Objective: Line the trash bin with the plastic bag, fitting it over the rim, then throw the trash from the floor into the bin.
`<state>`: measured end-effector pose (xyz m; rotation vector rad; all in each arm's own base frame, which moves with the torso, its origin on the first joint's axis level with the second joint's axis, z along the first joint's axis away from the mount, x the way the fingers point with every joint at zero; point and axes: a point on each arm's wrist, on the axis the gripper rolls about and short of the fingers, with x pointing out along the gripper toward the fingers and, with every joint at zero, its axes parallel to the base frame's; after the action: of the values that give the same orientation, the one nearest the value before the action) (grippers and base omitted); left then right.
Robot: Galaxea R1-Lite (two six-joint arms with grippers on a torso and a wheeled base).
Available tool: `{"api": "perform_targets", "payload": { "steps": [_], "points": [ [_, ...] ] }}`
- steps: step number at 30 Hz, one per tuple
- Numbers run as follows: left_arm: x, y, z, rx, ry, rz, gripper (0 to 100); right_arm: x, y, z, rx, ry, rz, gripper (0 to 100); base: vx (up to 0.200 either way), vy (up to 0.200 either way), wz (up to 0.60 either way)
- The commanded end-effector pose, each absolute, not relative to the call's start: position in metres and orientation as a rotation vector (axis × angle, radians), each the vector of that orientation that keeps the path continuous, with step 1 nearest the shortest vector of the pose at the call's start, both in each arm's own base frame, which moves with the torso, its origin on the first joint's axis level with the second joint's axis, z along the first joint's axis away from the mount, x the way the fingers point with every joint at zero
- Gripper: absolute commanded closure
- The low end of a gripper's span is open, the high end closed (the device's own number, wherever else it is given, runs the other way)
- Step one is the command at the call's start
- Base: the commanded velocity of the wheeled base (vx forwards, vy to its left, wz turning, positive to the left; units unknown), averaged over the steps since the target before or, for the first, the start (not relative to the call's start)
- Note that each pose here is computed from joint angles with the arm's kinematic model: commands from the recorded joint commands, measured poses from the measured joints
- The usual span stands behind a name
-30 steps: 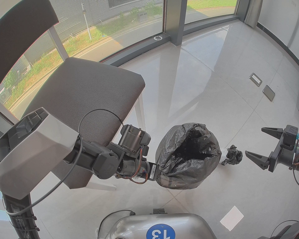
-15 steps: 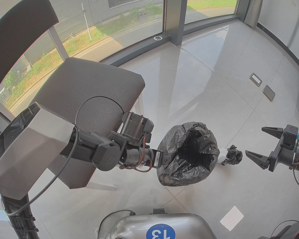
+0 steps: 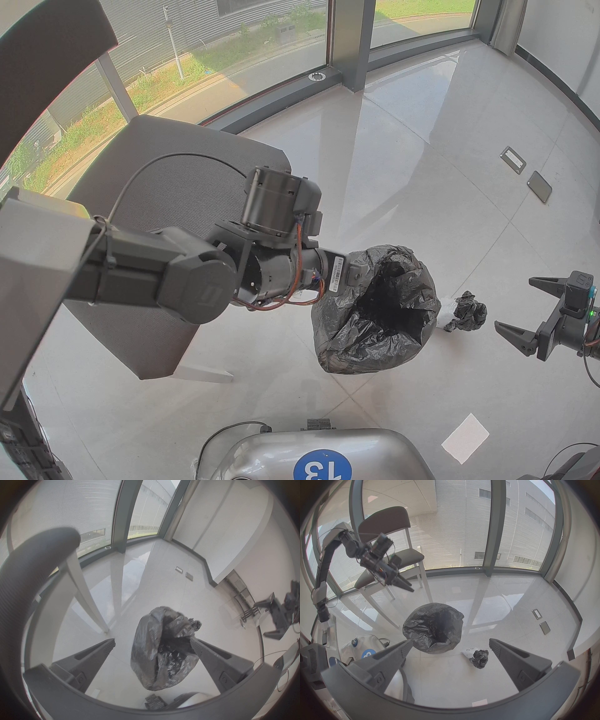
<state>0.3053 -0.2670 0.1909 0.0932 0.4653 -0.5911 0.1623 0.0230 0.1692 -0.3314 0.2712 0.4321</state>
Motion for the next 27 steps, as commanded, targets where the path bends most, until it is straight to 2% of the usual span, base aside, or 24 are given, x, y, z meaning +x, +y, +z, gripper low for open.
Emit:
{"api": "perform_targets", "payload": {
  "steps": [1, 8, 11, 14, 21, 27],
  "points": [
    [0.29, -0.261, 0.21, 0.056, 0.424, -0.599, 0, 0.163, 0.022, 0.168, -0.333, 0.28, 0.424, 0, 0.0, 0.0, 0.0],
    [0.284, -0.255, 0.201, 0.07, 0.409, -0.591, 0, 0.169, 0.019, 0.167, -0.386, 0.285, 0.411, 0, 0.0, 0.0, 0.0],
    [0.279, -0.251, 0.212, 0.075, 0.356, -0.585, 0, 0.175, 0.012, 0.161, -0.414, 0.318, 0.384, 0, 0.0, 0.0, 0.0],
    [0.285, -0.24, 0.227, 0.086, 0.299, -0.564, 0, 0.19, 0.001, 0.154, -0.431, 0.363, 0.342, 0, 0.0, 0.0, 0.0],
    [0.296, -0.22, 0.244, 0.056, 0.216, -0.51, 0, 0.223, -0.002, 0.143, -0.443, 0.435, 0.357, 0, 0.0, 0.0, 0.0],
    [0.305, -0.215, 0.263, 0.031, 0.147, -0.483, 0, 0.28, -0.024, 0.115, -0.42, 0.535, 0.313, 0, 0.0, 0.0, 0.0]
  ]
}}
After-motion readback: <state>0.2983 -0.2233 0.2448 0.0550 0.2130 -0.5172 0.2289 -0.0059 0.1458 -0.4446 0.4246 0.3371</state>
